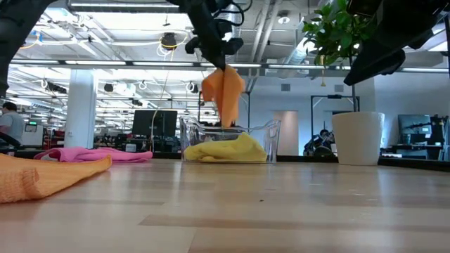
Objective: Fold microfiber towels
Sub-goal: Put the folded right orange towel into the transparent bin
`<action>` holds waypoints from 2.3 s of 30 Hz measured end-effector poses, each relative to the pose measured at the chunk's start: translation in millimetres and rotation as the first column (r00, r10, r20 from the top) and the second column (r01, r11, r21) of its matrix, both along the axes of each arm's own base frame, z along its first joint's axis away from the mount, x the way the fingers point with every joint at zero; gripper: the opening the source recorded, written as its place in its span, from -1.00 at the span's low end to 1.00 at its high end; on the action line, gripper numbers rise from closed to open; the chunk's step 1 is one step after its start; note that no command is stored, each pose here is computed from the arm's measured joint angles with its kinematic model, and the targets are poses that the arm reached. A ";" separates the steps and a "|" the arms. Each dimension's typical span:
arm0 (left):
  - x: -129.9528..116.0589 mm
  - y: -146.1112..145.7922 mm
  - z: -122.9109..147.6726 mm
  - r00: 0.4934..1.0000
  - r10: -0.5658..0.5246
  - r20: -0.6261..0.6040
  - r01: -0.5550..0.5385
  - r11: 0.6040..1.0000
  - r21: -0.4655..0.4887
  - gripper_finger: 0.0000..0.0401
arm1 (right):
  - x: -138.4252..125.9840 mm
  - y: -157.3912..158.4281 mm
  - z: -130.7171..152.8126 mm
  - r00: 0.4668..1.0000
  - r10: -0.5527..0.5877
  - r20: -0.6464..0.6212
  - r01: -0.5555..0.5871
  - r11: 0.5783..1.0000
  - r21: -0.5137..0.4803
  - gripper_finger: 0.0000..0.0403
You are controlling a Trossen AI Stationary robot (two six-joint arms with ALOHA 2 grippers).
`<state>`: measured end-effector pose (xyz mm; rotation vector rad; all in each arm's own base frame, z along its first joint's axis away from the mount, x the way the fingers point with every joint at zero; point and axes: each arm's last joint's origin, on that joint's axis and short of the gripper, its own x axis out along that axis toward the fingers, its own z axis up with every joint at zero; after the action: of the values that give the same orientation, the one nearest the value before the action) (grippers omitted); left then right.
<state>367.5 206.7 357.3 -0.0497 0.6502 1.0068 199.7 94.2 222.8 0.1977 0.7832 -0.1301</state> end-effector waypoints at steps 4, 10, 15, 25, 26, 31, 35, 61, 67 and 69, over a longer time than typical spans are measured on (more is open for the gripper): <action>0.7 -3.9 -4.3 1.000 -0.022 -0.008 0.022 0.999 -0.042 -1.00 | 0.0 -0.1 0.1 1.000 -0.001 0.001 0.001 1.000 0.000 0.24; 5.1 -19.0 -41.5 0.992 -0.047 -0.115 0.032 0.991 -0.128 -1.00 | 0.0 0.0 0.1 1.000 0.000 0.000 0.000 1.000 0.000 0.24; 5.6 -32.9 -59.5 0.977 -0.080 -0.195 0.046 0.984 -0.173 -1.00 | 0.0 -0.1 0.0 1.000 -0.001 0.000 0.001 1.000 0.000 0.24; 15.5 -63.5 -70.5 0.954 -0.229 -0.194 0.172 0.947 -0.272 -1.00 | 0.0 -0.1 0.0 1.000 0.000 0.000 0.000 1.000 0.000 0.24; 16.2 -65.3 -70.5 0.953 -0.234 -0.194 0.176 0.946 -0.274 -1.00 | 0.0 0.0 0.0 1.000 0.000 0.000 0.000 1.000 0.000 0.24; 13.9 -68.0 -72.4 0.948 -0.234 -0.215 0.165 0.940 -0.298 -1.00 | 0.0 0.0 0.0 1.000 0.000 0.000 0.000 1.000 0.000 0.24; 13.1 -67.3 -72.7 0.950 -0.226 -0.217 0.155 0.941 -0.300 -0.99 | 0.0 0.0 0.1 1.000 0.000 0.000 0.000 1.000 0.000 0.24; 12.6 -63.8 -72.1 0.924 -0.292 -0.247 0.216 0.932 -0.293 -0.25 | 0.2 -0.6 0.2 1.000 -0.012 0.007 0.013 1.000 -0.012 0.24; 14.5 -37.5 -98.7 0.890 -0.385 -0.243 0.263 0.870 -0.418 -0.30 | 2.4 -5.4 0.2 0.999 -0.037 0.007 0.037 0.999 -0.012 0.24; 15.9 -29.0 -110.5 0.884 -0.387 -0.262 0.251 0.866 -0.432 -0.32 | 3.0 -7.3 0.0 0.999 -0.045 0.005 0.045 0.999 -0.014 0.24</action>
<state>383.3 177.7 246.8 -0.1107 1.1348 0.5463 202.7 86.9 222.9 0.2026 0.7731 -0.1779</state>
